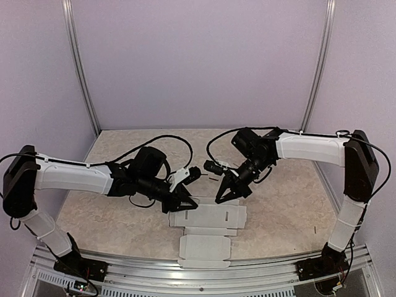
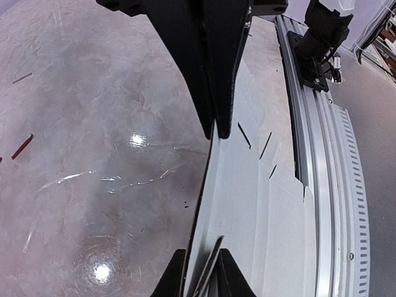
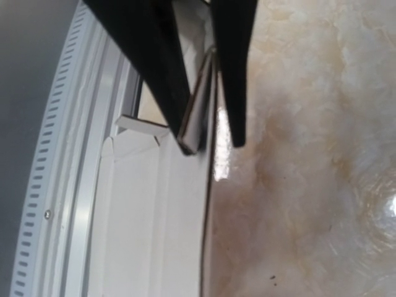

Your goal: Fold the paper box

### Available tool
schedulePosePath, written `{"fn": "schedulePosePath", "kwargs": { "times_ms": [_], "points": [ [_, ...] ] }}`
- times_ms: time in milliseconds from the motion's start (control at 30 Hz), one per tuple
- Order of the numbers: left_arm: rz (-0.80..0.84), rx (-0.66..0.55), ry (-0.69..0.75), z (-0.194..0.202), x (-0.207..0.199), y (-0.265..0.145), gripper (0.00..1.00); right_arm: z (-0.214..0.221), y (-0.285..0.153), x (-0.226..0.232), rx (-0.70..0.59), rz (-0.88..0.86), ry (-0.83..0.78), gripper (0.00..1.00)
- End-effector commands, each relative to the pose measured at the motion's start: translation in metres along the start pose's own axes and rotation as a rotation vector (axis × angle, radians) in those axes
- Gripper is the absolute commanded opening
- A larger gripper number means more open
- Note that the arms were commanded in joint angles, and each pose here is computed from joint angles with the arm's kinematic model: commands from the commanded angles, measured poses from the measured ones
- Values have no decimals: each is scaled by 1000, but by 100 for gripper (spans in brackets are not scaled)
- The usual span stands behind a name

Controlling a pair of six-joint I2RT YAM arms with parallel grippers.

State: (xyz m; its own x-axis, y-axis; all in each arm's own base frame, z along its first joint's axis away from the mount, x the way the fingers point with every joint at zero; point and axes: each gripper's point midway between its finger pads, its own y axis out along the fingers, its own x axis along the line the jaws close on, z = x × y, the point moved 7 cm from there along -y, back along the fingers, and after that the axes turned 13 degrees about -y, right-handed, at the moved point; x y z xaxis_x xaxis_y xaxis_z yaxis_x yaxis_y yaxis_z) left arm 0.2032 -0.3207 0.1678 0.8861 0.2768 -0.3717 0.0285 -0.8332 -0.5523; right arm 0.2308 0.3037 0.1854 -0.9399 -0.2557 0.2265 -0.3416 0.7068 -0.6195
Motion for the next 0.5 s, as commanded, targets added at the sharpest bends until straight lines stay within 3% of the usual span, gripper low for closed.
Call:
{"fn": "schedulePosePath", "kwargs": {
  "times_ms": [0, 467],
  "points": [
    [-49, -63, 34, -15, 2, -7, 15, -2, -1, 3, -29, -31, 6, 0],
    [94, -190, -55, -36, 4, -16, 10, -2, -2, 3, -2, 14, -22, 0]
  ]
}}
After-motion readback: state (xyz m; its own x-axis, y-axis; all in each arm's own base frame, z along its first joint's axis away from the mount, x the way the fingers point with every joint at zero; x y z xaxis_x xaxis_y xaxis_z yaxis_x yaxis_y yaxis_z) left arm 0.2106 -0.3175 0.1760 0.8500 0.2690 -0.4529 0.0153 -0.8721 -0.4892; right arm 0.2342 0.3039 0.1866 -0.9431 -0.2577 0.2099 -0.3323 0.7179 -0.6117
